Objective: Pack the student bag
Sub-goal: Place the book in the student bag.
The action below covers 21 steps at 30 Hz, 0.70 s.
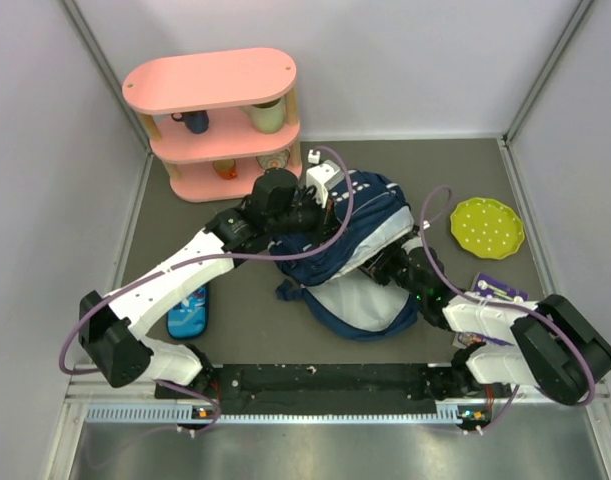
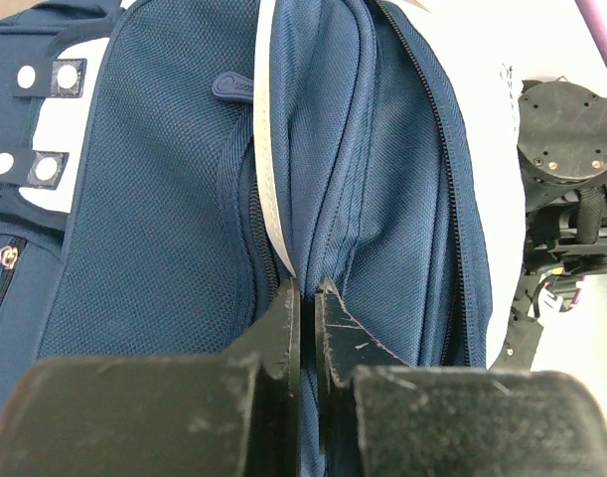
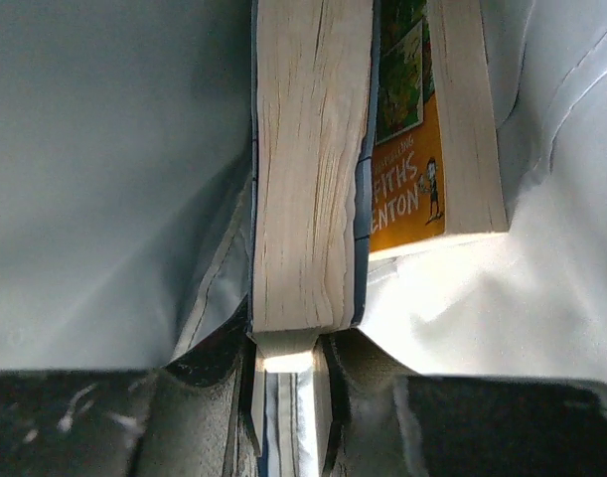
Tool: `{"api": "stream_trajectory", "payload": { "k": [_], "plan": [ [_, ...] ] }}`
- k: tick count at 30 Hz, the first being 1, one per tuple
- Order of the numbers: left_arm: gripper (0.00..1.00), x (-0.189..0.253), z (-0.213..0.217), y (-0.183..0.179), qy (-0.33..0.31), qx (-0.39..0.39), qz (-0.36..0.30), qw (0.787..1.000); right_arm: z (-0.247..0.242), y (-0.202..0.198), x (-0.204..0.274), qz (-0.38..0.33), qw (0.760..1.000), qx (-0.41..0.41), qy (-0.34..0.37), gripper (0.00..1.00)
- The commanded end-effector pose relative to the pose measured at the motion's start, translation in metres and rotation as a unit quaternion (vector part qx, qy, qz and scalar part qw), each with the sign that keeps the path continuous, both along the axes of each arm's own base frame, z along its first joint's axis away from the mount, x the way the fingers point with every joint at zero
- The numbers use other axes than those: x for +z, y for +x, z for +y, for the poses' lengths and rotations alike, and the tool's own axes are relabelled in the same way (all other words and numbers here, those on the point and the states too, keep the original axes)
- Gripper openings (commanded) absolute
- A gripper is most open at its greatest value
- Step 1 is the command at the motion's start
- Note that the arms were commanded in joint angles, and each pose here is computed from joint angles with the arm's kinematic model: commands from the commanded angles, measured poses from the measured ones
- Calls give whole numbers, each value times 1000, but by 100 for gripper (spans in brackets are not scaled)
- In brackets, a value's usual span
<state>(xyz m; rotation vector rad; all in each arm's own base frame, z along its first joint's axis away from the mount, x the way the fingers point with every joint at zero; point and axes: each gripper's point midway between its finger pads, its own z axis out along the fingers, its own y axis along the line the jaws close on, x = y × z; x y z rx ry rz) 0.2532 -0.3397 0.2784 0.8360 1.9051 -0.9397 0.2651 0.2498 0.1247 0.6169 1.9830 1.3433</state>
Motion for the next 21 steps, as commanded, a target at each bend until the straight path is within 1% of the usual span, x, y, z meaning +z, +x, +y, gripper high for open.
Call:
{"api": "stream_trajectory", "payload": {
  "k": [1, 4, 5, 7, 8, 10, 11, 13, 14, 15, 16, 17, 18, 20, 21],
  "plan": [
    [0, 99, -9, -6, -141, -35, -103, 984, -3, 37, 39, -36, 996, -67, 37, 0],
    [0, 98, -10, -6, -145, -36, -99, 984, -4, 49, 32, -10, 993, -107, 43, 0],
    [0, 99, -10, -6, -146, -36, -99, 984, -6, 51, 23, 17, 991, -128, 45, 0],
    [0, 99, -10, -5, -147, -34, -99, 984, -5, 55, 14, 42, 988, -143, 48, 0],
    [0, 98, -9, -4, -145, -33, -100, 984, -1, 55, 12, 52, 988, -136, 52, 0],
    [0, 99, -9, -4, -147, -33, -101, 983, 10, 56, 2, 72, 990, -116, 37, 1],
    [0, 98, -9, -4, -148, -34, -99, 983, 15, 54, -1, 81, 991, -104, 30, 9],
    [0, 96, -8, -2, -147, -32, -96, 984, 23, 55, -5, 91, 992, -83, 14, 16],
    [0, 95, -8, -2, -147, -32, -94, 984, 27, 52, -6, 92, 994, -66, 5, 26],
    [0, 94, -8, -2, -147, -32, -94, 984, 27, 48, -11, 99, 993, -59, -6, 32],
    [0, 93, -7, -1, -147, -29, -91, 984, 26, 46, -12, 95, 994, -56, -12, 41],
    [0, 93, -6, 0, -147, -28, -91, 985, 22, 42, -9, 85, 995, -53, -19, 57],
    [0, 90, -6, 1, -146, -25, -89, 985, 19, 38, -10, 87, 995, -52, -25, 59],
    [0, 86, -5, 2, -142, -22, -85, 986, 8, 28, -17, 87, 993, -53, -50, 69],
    [0, 83, -4, 4, -140, -17, -83, 987, 4, 25, -4, 72, 995, -53, -46, 70]
  ]
}}
